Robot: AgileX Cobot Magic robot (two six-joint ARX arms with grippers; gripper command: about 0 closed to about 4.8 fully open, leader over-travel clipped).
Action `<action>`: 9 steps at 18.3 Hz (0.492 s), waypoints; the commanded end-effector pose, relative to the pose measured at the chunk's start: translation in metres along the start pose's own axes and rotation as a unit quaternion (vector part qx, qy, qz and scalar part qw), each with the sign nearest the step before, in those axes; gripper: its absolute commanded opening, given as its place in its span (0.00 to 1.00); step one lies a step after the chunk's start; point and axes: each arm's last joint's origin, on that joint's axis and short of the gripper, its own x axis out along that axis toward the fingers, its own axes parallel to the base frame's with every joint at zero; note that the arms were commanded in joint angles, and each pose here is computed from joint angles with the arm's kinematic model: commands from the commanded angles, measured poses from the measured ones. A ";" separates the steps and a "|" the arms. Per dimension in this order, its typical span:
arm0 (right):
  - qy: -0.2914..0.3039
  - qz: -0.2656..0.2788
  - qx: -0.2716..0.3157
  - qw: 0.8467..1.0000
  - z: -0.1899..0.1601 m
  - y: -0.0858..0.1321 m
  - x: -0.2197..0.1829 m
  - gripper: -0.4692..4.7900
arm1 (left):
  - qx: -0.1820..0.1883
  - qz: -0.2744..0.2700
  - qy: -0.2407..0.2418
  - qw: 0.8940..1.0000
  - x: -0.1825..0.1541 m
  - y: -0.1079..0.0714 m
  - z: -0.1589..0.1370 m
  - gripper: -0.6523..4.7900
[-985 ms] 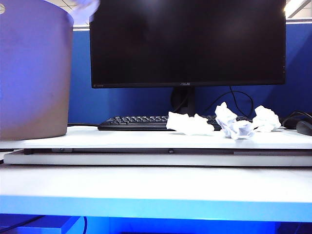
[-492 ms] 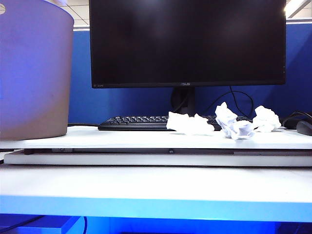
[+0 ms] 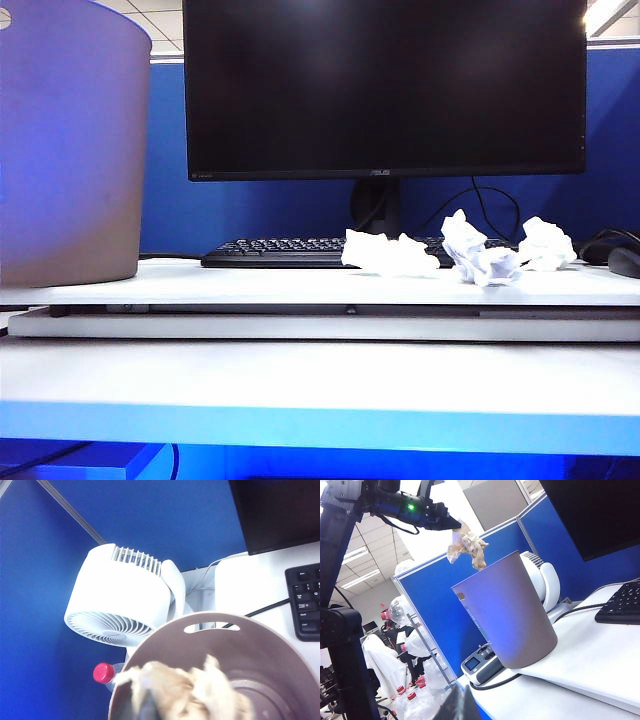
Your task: Pick up all paper balls from the table and place them in the pink trash can.
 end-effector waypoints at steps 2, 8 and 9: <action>0.000 0.005 -0.007 1.000 0.001 0.001 0.000 0.08 | -0.004 0.001 -0.009 1.000 -0.002 0.002 0.001 0.43; 0.000 0.004 -0.007 1.000 0.001 0.001 0.000 0.08 | -0.064 -0.273 -0.102 0.955 0.000 -0.016 0.017 0.65; -0.002 0.003 -0.007 1.000 0.001 0.001 0.000 0.08 | -0.073 -0.344 -0.111 0.930 0.003 -0.025 0.020 0.65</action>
